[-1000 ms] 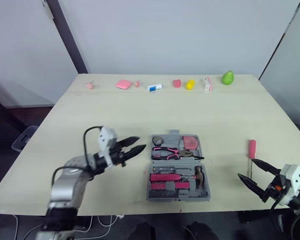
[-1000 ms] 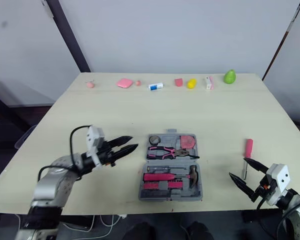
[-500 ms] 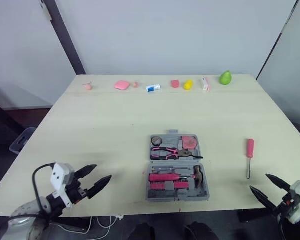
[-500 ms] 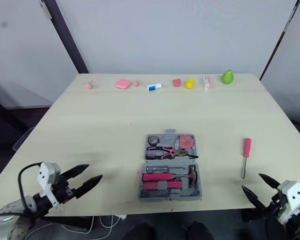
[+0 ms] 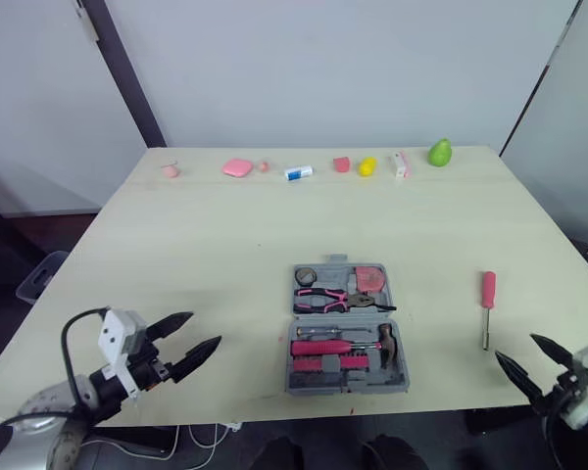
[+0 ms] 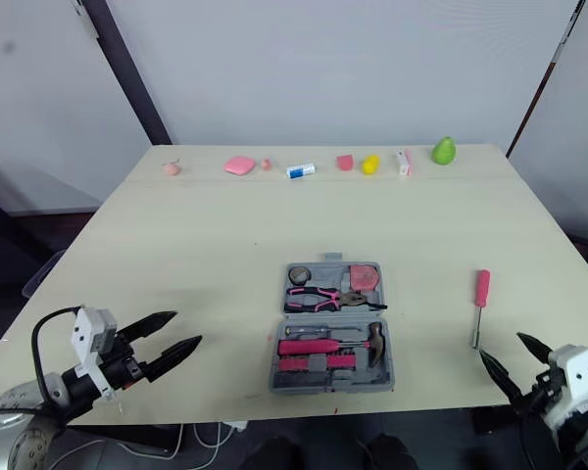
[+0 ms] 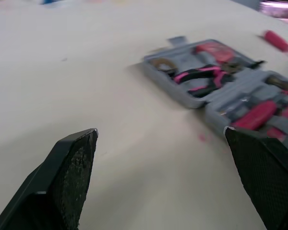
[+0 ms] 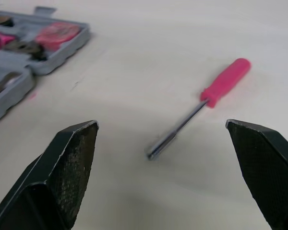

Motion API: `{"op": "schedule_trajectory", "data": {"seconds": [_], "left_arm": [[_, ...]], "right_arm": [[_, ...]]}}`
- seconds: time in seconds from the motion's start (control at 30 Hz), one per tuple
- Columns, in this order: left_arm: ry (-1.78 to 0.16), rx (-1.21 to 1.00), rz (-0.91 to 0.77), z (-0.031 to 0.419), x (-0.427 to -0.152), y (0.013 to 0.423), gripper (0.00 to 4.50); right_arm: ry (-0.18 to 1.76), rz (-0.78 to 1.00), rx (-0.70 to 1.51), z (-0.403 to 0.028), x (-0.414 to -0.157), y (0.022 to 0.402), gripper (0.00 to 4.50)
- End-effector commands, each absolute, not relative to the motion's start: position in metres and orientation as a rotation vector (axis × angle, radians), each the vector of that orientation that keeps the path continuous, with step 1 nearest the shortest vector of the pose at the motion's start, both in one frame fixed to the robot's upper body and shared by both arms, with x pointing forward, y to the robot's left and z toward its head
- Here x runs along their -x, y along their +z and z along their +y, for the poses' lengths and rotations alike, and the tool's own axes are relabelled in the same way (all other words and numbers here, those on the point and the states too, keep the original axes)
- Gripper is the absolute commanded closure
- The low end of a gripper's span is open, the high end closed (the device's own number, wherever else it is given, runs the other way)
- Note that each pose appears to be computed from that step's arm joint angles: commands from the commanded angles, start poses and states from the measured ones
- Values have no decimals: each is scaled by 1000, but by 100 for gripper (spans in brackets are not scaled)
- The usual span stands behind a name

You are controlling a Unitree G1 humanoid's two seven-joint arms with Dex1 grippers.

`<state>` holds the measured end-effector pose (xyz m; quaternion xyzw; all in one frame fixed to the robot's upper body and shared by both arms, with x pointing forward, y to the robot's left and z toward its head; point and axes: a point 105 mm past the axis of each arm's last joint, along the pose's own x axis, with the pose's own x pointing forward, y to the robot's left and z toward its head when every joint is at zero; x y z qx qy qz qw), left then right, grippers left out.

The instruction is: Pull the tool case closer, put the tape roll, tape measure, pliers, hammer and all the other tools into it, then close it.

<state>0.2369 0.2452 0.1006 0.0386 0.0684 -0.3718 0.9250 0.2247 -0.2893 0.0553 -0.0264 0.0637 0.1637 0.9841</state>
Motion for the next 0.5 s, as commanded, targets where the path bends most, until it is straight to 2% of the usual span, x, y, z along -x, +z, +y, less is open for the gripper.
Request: {"op": "schedule_trajectory", "data": {"seconds": [0.03,0.27,0.5], "left_arm": [[-922,-137,64,216,-242,126,1],[-1144,-158,21,179,-241,151,1],[-1318,-184,-25,159,-239,174,1]], "right_arm": [[249,149,60,-288,-243,60,0],[37,133,-22,-294,-277,68,0],[-39,178,12,-293,-300,55,0]]}}
